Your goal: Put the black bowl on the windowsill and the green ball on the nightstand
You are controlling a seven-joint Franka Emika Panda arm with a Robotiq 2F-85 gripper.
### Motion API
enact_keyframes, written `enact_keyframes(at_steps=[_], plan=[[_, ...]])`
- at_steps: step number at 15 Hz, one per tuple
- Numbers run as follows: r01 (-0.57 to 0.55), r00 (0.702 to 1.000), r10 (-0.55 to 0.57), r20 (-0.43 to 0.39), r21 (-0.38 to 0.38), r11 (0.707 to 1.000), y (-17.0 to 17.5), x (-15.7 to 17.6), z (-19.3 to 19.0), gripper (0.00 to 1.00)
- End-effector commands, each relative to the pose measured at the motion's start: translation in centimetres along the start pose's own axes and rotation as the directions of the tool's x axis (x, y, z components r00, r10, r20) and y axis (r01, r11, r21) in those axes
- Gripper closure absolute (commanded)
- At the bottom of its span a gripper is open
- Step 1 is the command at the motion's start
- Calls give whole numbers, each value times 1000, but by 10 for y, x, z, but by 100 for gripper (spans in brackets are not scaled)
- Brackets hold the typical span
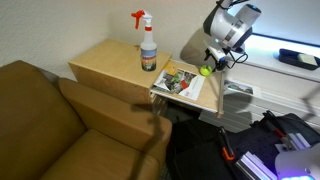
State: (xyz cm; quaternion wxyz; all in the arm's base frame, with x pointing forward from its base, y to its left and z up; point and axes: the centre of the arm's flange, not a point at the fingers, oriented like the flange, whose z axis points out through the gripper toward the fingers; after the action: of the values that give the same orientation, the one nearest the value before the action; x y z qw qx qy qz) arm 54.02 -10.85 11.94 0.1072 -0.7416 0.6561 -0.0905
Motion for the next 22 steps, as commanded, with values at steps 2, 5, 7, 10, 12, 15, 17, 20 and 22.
enact_keyframes(at_steps=[2,5,7,10,12,15,17,20,22], plan=[[-55,998,54,21,14,998,-29,10,33,0],[-99,995,99,28,-7,995,-30,14,50,0],[-122,991,122,47,-22,992,-27,16,60,0],[-121,987,124,102,-39,992,-26,11,66,0],[-113,985,117,124,-38,993,-28,8,64,0],[-117,977,122,176,-37,992,-33,2,56,0],[-120,967,130,218,-58,991,-32,-5,52,0],[-114,956,133,263,-89,990,-30,-13,54,25],[-112,955,134,265,-97,989,-27,-13,55,34]])
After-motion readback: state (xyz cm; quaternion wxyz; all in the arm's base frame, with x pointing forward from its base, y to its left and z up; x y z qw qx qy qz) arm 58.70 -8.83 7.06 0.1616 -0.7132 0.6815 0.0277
